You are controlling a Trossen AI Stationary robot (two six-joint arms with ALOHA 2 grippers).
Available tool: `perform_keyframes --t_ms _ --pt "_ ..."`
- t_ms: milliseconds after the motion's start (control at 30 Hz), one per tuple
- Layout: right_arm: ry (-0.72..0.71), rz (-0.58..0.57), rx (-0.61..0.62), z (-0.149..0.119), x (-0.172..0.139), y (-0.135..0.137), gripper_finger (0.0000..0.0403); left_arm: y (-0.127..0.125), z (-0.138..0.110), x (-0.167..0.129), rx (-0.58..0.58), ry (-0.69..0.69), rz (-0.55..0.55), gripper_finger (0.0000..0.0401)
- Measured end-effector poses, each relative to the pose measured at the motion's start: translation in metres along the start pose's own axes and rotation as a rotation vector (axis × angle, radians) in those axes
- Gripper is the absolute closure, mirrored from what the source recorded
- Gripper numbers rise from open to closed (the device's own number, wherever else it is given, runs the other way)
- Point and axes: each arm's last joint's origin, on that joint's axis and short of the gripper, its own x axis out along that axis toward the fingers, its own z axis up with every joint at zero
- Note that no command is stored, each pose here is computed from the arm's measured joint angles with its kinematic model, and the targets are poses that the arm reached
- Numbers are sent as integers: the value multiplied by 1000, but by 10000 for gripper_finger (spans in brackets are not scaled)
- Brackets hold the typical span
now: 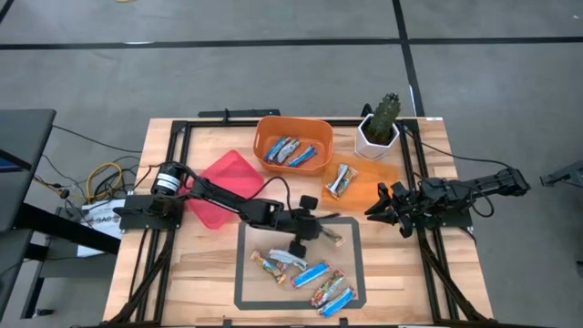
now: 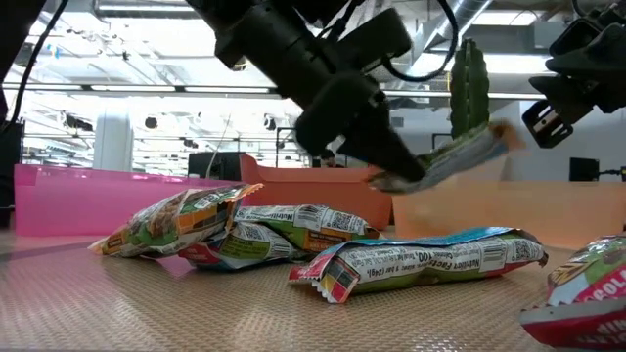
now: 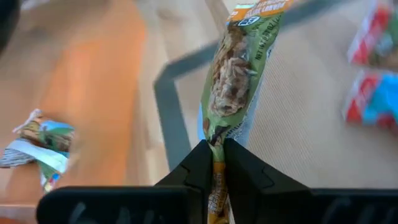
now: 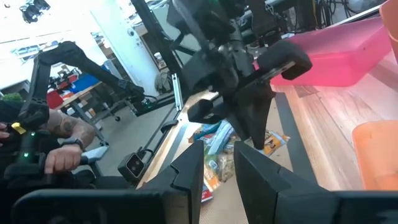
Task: Pick and place Granola Bars by type
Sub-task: Put the top yellow granola bar into the light orange bin
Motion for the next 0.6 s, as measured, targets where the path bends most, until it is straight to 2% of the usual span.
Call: perform_keyframes --t_ms 167,300,500,600 --pt "0 0 0 0 0 0 321 12 6 1 -160 -80 66 376" --pt "0 0 0 0 0 0 321 24 10 1 -346 -145 131 377" --pt "0 0 0 0 0 0 321 44 14 0 -582 -268 164 377" --pt "0 0 0 0 0 0 321 55 15 0 -655 -318 166 377"
